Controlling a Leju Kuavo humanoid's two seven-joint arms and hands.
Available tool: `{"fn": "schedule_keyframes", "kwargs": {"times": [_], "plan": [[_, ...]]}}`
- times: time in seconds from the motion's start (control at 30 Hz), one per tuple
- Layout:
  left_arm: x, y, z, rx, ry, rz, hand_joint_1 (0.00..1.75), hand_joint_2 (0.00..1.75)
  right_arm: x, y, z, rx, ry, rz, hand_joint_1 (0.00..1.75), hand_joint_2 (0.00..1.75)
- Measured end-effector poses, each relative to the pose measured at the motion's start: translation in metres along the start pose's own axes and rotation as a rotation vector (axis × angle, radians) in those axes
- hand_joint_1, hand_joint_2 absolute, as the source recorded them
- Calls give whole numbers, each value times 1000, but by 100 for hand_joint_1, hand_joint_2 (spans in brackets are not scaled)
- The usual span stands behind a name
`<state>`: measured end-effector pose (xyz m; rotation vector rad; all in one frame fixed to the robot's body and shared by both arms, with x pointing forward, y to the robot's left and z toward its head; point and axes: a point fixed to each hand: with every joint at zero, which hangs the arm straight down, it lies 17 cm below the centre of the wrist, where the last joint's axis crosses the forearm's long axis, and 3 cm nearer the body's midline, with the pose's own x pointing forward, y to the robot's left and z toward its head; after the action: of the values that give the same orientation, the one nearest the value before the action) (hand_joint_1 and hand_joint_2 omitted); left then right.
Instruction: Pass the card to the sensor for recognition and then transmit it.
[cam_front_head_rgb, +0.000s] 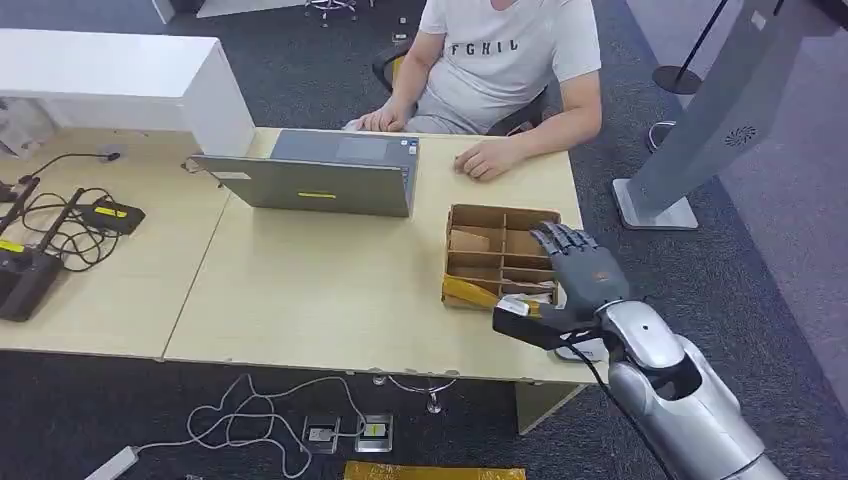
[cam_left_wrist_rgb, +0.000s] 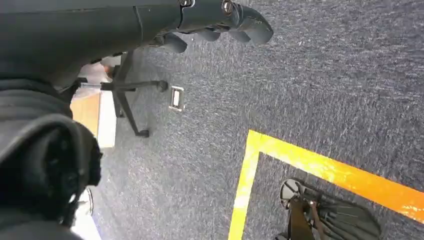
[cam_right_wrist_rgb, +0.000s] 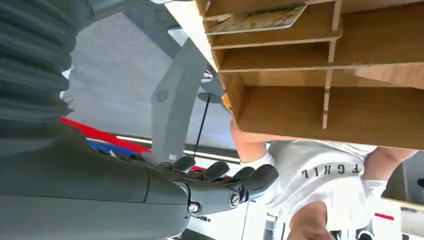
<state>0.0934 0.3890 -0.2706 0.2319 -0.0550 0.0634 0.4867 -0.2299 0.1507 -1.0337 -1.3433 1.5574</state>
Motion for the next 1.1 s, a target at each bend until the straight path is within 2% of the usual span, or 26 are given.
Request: {"fn": "schedule_keyframes", "kwargs": {"times": [0.23, 0.37, 0.57, 0.8, 1.1], "plan": [[0, 2, 0, 1, -1, -5, 0, 0, -5, -20, 8, -19, 9, -9, 0, 175], [0, 2, 0, 2, -1, -6, 0, 0, -15, -16, 14, 23, 66, -115, 0, 175], [-1, 2, 0, 3, 0, -12, 0, 0, -31, -9, 21, 58, 125, -194, 0, 175], [-1, 2, 0, 4, -1, -21, 0, 0, -40, -5, 26, 71, 147, -217, 0, 175], [-1, 2, 0, 6, -1, -24, 0, 0, -55, -12, 29, 7, 210, -302, 0, 175]]}}
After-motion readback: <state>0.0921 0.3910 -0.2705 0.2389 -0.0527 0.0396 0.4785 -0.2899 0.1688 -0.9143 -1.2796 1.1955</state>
